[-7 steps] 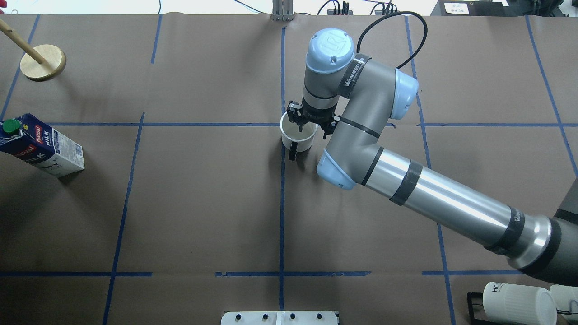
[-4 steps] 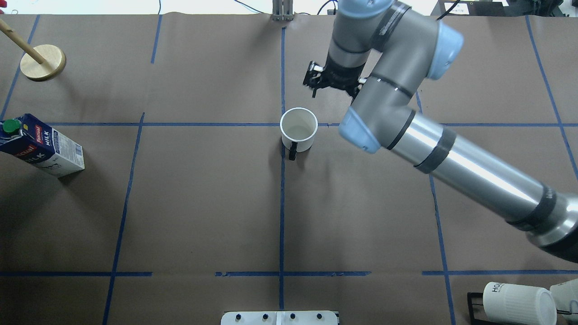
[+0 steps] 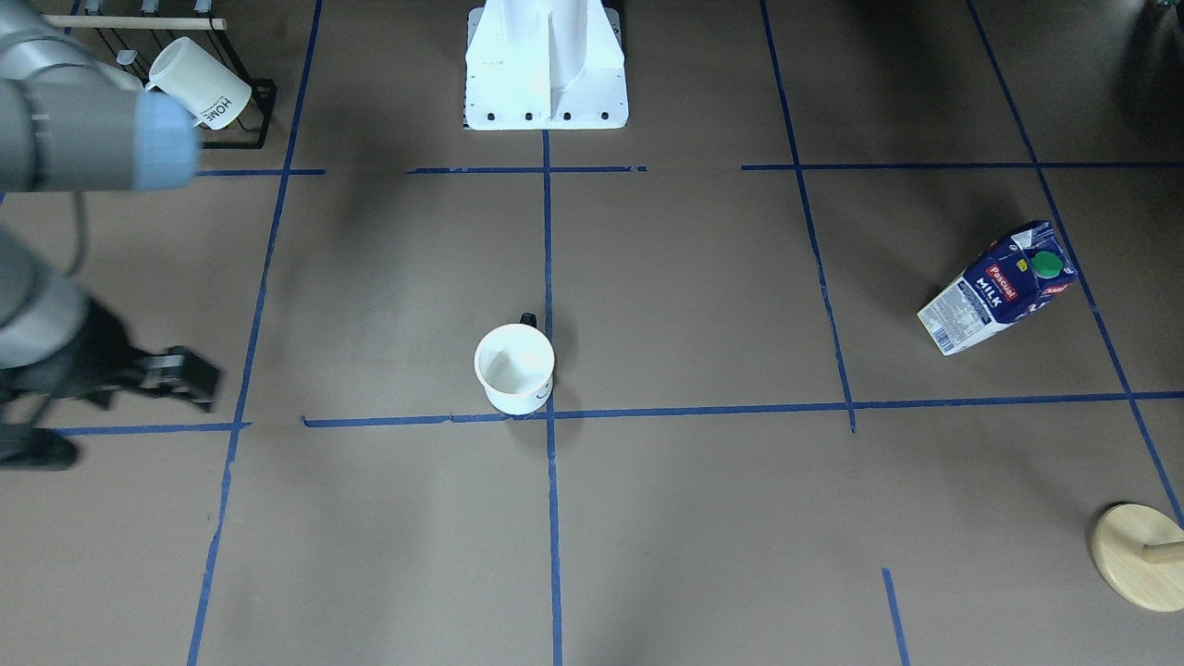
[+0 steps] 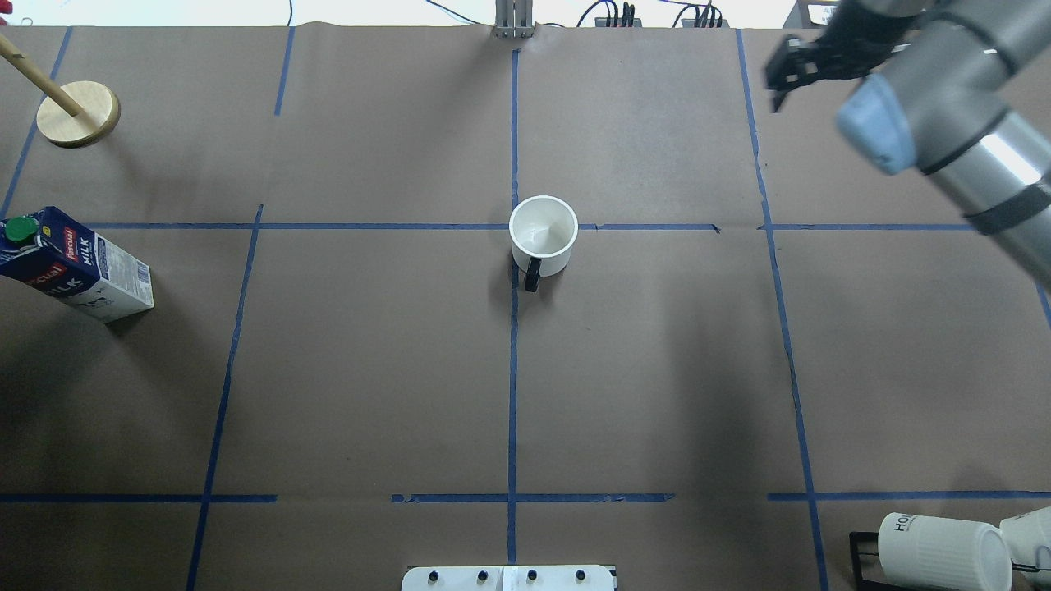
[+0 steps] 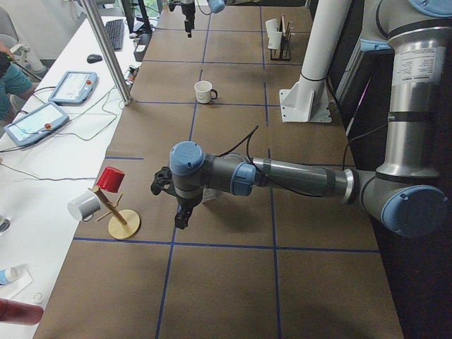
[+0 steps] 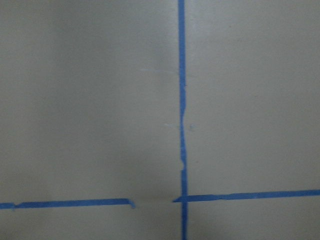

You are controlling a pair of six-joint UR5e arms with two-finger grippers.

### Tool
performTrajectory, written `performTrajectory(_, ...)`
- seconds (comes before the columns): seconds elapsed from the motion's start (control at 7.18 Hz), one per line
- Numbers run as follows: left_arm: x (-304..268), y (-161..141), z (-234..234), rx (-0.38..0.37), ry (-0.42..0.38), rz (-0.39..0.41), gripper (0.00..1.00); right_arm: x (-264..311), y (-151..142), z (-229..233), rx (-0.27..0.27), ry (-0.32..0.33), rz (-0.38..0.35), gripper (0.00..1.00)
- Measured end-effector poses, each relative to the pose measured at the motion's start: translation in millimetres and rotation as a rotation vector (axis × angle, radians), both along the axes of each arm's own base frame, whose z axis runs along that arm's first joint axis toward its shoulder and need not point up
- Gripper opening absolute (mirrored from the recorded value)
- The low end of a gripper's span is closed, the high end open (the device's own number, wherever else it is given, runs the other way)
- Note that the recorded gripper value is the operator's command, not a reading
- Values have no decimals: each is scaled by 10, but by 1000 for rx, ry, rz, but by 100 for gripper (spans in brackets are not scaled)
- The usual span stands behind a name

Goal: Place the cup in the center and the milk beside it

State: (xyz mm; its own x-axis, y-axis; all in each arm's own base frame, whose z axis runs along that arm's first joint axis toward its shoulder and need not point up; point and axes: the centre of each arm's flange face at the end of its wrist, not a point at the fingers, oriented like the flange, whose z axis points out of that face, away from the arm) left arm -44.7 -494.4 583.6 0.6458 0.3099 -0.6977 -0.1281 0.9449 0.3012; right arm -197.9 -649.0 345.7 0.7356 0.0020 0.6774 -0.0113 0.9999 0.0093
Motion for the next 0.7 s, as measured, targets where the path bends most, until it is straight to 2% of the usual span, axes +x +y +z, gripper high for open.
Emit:
performTrajectory(0.14,12,-17,-61,5,18,-2,100,596,52,550,39,7,-60,100)
performTrajectory(0.42,31,-94,-223,18,32,-15,100,1684,484,1658,94,13,-162,100)
performTrajectory(0.7,108,-183,-494,-34,51,-84,100,2380,1425,2542,101,18,-180,100)
